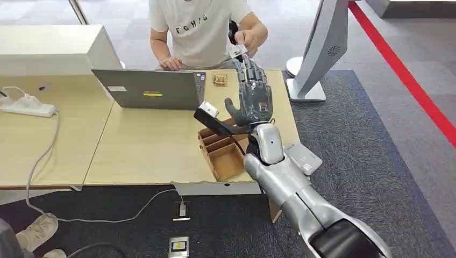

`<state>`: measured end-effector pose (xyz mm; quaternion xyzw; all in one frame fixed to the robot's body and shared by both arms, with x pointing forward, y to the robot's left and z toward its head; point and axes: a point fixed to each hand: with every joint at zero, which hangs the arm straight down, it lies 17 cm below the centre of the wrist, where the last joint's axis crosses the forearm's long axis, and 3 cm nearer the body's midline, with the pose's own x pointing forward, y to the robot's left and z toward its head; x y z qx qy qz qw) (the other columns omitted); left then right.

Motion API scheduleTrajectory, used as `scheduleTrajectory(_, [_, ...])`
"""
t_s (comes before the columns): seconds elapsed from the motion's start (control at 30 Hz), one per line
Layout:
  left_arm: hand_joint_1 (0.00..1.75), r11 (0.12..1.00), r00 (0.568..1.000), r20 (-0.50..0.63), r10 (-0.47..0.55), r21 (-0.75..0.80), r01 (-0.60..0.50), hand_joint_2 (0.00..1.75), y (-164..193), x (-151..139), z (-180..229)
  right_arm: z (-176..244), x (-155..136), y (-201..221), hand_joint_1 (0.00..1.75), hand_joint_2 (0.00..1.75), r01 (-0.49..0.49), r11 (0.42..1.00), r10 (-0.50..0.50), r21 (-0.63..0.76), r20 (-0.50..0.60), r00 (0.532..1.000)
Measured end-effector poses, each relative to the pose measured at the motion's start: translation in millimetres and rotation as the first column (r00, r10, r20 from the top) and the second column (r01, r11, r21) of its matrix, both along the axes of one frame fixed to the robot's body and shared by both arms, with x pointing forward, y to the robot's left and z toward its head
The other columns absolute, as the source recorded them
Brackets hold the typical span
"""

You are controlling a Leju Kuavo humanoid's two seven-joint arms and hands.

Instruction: Pass the card to the sensor for recognition and then transmit it.

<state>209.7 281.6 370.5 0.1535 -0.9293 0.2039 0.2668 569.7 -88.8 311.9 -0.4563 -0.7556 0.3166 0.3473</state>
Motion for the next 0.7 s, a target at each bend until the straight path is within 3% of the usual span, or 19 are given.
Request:
scheduleTrajectory(0.37, [0.00,1.000,1.000,-0.016,0.005,0.007,-0.005,1.75,-0.5,-1.6,-3.3,8.3,-10.7,-8.7,0.00,1.75,-0.022,1.000,0.023,-0.004,0.040,0.999])
scheduleTrajectory(0.7, [0.00,1.000,1.000,-0.002,0.018,0.013,-0.018,1.75,0.2,-6.0,2.1,-22.6,-34.0,-23.5,0.00,1.75,-0.061,0.997,0.060,-0.044,-0.040,0.997])
